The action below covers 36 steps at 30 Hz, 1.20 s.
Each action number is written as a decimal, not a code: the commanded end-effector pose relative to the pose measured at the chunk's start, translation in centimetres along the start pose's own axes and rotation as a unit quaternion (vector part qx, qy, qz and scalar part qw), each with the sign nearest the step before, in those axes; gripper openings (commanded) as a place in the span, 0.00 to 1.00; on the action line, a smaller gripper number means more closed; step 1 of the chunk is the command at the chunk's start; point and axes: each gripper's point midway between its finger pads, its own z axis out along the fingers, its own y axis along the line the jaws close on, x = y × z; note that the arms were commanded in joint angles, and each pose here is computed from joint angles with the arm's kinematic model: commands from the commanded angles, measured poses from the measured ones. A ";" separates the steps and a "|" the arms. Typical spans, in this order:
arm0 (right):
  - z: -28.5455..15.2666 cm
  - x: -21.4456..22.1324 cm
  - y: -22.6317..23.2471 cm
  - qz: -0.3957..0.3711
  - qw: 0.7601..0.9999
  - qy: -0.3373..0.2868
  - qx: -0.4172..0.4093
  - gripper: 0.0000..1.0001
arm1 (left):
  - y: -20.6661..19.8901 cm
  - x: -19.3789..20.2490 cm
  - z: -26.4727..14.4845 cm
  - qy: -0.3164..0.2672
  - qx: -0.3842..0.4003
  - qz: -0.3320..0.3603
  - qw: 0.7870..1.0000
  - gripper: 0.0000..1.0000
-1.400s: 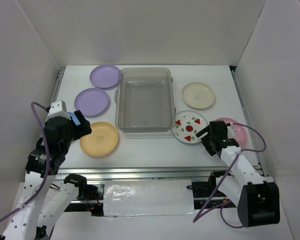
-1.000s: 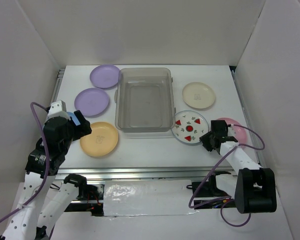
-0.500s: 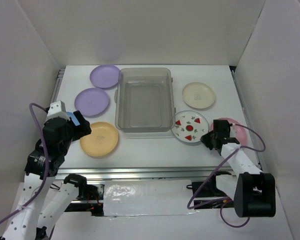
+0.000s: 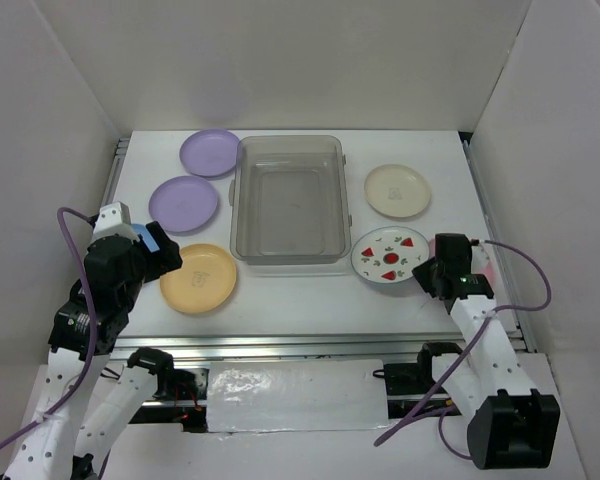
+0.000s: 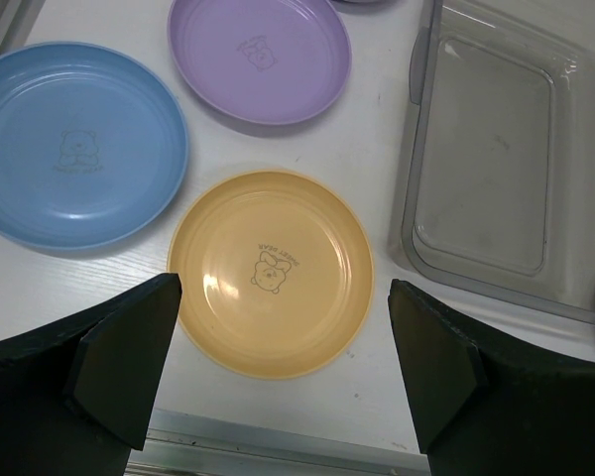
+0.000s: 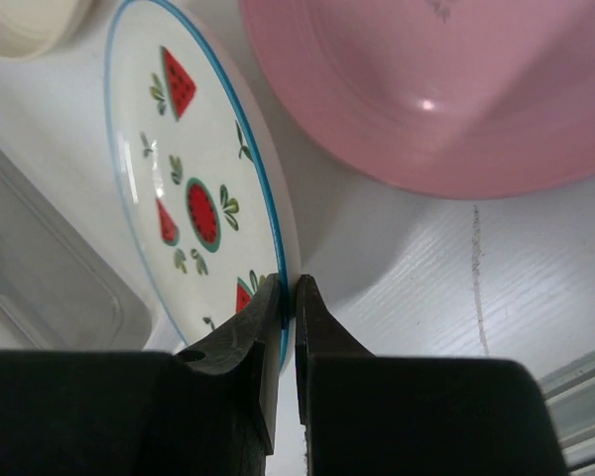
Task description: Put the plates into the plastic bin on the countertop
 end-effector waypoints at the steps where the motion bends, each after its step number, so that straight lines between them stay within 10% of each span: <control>1: -3.6 -4.3 3.8 0.011 0.996 -0.070 -0.052 0.00 | -0.5 -1.1 0.0 -0.023 0.012 -0.001 1.000 0.99; 17: -14.2 -10.7 11.5 0.007 0.974 -0.164 -0.156 0.00 | -0.6 -1.0 0.2 -0.018 0.012 0.000 1.000 0.99; 36: -4.2 4.0 36.3 -0.207 0.920 0.084 -0.323 0.00 | -1.0 -1.0 0.4 -0.019 0.022 0.002 1.000 0.99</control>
